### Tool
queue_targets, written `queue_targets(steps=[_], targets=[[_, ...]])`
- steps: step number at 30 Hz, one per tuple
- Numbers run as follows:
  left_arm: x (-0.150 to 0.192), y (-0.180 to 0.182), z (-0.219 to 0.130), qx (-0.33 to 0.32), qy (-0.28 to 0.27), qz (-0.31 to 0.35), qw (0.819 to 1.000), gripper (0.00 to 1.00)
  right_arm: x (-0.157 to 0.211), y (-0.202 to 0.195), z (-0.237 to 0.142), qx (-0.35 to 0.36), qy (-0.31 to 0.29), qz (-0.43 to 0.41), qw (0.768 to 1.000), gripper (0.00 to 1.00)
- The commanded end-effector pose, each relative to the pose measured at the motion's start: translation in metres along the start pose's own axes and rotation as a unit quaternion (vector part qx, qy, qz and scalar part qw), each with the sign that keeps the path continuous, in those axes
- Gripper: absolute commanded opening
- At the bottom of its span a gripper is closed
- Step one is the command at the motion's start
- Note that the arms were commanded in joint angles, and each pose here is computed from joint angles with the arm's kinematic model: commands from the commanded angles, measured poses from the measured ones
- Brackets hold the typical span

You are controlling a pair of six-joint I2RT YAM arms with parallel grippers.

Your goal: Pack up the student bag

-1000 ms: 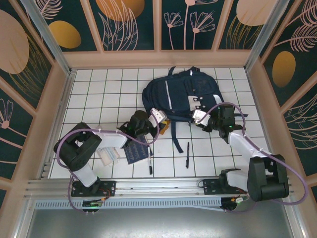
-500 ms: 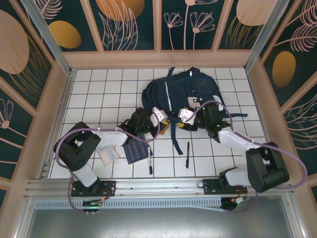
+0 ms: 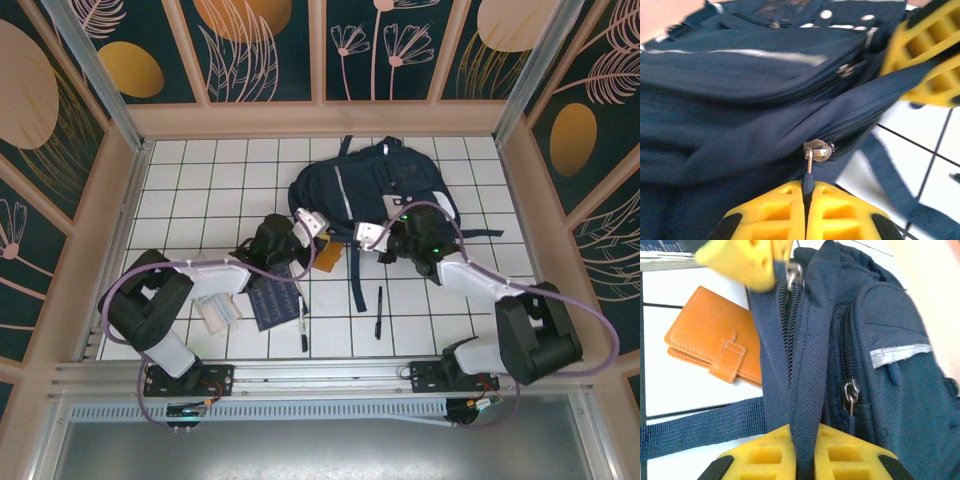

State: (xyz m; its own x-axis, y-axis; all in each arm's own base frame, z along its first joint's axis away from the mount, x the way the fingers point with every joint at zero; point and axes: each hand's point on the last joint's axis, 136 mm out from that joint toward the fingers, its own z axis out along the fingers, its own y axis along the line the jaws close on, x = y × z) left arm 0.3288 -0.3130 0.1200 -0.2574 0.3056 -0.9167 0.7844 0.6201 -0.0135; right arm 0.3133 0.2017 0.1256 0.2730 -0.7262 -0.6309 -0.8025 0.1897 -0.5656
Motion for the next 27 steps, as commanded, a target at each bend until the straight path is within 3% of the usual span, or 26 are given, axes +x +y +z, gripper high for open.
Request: queue_targets(steps=[1, 3, 6, 7, 11, 16, 20, 22, 25, 27], targets=[[0.002, 0.057, -0.010, -0.105, 0.013, 0.000, 0.994, 0.00, 0.044, 0.015, -0.017, -0.014, 0.077, 0.009, 0.997, 0.00], [-0.002, 0.043, -0.006, -0.063, 0.008, 0.007, 0.998, 0.00, 0.044, 0.014, -0.019, -0.011, 0.078, 0.008, 0.997, 0.02], [-0.010, 0.017, -0.004, -0.003, 0.000, 0.014, 1.000, 0.00, 0.021, 0.013, -0.021, -0.008, 0.031, 0.028, 0.999, 0.42], [-0.011, 0.009, -0.002, 0.007, 0.008, 0.023, 1.000, 0.00, 0.007, 0.014, -0.021, -0.012, 0.007, 0.031, 0.999, 0.47], [-0.015, -0.022, 0.005, 0.052, 0.018, 0.049, 0.997, 0.00, -0.039, 0.012, -0.017, -0.007, -0.070, 0.042, 0.997, 0.58], [-0.031, -0.035, 0.004, 0.084, -0.014, 0.030, 0.996, 0.00, -0.055, -0.003, 0.003, 0.009, -0.099, 0.079, 0.992, 0.63], [-0.046, -0.039, -0.001, 0.096, -0.037, 0.024, 0.994, 0.00, -0.043, 0.005, 0.027, -0.021, -0.072, 0.097, 0.993, 0.61], [-0.052, -0.039, -0.003, 0.093, -0.045, 0.023, 0.994, 0.00, -0.034, 0.012, 0.033, -0.038, -0.054, 0.108, 0.992, 0.51], [-0.055, -0.034, -0.007, 0.085, -0.047, 0.022, 0.995, 0.00, -0.019, 0.030, 0.039, -0.089, -0.009, 0.108, 0.990, 0.05], [-0.051, -0.016, -0.008, 0.055, -0.036, 0.013, 0.998, 0.00, -0.006, 0.032, 0.034, -0.094, 0.026, 0.093, 0.991, 0.00]])
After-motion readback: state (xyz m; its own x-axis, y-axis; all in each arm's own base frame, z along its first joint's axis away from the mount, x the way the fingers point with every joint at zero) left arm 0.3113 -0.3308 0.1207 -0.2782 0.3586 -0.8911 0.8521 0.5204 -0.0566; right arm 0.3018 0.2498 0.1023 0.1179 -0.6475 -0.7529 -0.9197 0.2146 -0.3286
